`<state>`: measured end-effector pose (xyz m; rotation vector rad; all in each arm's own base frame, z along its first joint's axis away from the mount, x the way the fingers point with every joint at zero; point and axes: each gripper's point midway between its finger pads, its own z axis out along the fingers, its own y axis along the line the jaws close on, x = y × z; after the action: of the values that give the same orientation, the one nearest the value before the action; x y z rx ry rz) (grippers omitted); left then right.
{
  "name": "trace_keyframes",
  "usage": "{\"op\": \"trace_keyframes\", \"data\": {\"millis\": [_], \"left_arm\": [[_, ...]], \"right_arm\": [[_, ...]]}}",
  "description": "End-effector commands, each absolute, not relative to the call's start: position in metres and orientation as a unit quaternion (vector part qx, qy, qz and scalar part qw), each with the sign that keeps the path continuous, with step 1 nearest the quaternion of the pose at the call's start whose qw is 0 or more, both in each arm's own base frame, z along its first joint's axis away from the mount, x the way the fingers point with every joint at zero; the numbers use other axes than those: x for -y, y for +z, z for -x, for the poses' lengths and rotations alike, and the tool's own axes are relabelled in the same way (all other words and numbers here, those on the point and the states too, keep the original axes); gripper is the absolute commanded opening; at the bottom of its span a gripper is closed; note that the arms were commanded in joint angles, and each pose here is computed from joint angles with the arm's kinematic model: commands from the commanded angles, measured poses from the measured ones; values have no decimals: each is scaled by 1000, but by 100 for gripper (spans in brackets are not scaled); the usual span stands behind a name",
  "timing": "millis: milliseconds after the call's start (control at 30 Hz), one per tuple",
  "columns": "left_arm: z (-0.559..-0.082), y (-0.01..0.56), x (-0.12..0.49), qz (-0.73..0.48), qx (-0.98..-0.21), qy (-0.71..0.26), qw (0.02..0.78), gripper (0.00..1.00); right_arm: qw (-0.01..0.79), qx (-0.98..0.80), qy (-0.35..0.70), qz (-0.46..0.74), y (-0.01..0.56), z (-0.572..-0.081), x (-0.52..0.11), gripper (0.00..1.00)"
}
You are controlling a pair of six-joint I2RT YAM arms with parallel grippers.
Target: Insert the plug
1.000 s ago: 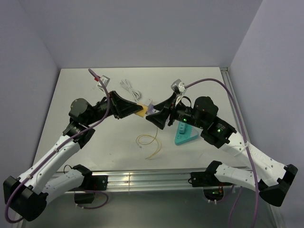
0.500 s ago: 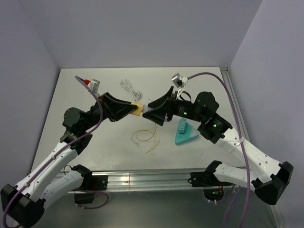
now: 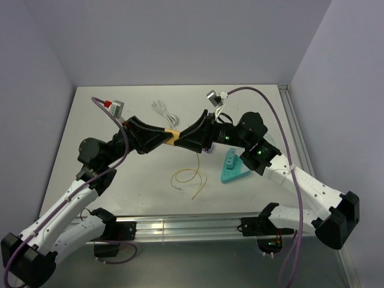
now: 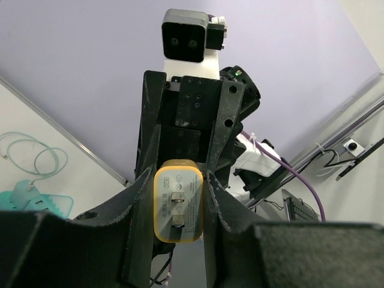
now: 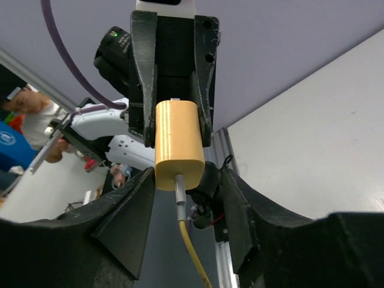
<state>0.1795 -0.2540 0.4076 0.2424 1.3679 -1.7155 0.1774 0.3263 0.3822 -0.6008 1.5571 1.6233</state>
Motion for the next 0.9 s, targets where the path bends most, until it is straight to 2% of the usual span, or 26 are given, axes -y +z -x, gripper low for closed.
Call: {"op": "trace_keyframes", "data": {"millis": [0,67,200,267,300,333,367,467,533,567,600,633,667,867], "left_arm": [[-166,424,251,-123,-518,-708,463,0],[-166,423,251,-124,-519,-708,463,1],[-166,422,252,-125,-517,-709,464,0],[-167,420,254,-129,-519,-710,459,0],[-167,420,254,-129,-521,-710,457,0],[-168,417,256,-130,-526,-709,451,0],[-169,415,256,-128,-530,-707,450,0],[-176,413,256,-121,-553,-688,455,1],[-186,395,256,-114,-597,-652,454,42],[-191,403,249,-105,-595,-632,485,61],[-193,401,245,-95,-602,-619,495,84],[-197,400,239,-82,-608,-604,509,95],[-201,400,225,-52,-620,-578,529,99],[-209,399,158,47,-636,-450,625,99]], "right_arm": [[409,-567,670,248,417,-171,-326,55],[405,-564,675,249,418,-171,-328,47],[393,-559,685,252,420,-169,-331,41],[387,-557,689,255,420,-169,-333,34],[387,-555,690,257,422,-169,-333,28],[387,-552,691,261,425,-168,-334,17],[383,-555,690,264,422,-169,-335,0],[369,-581,677,261,412,-173,-338,0],[396,-599,643,267,411,-183,-337,0],[394,-628,617,264,397,-191,-335,0],[402,-635,604,264,402,-196,-332,0],[406,-651,586,261,397,-204,-330,0],[406,-672,564,256,390,-211,-327,0],[382,-790,415,240,336,-242,-290,0]]}}
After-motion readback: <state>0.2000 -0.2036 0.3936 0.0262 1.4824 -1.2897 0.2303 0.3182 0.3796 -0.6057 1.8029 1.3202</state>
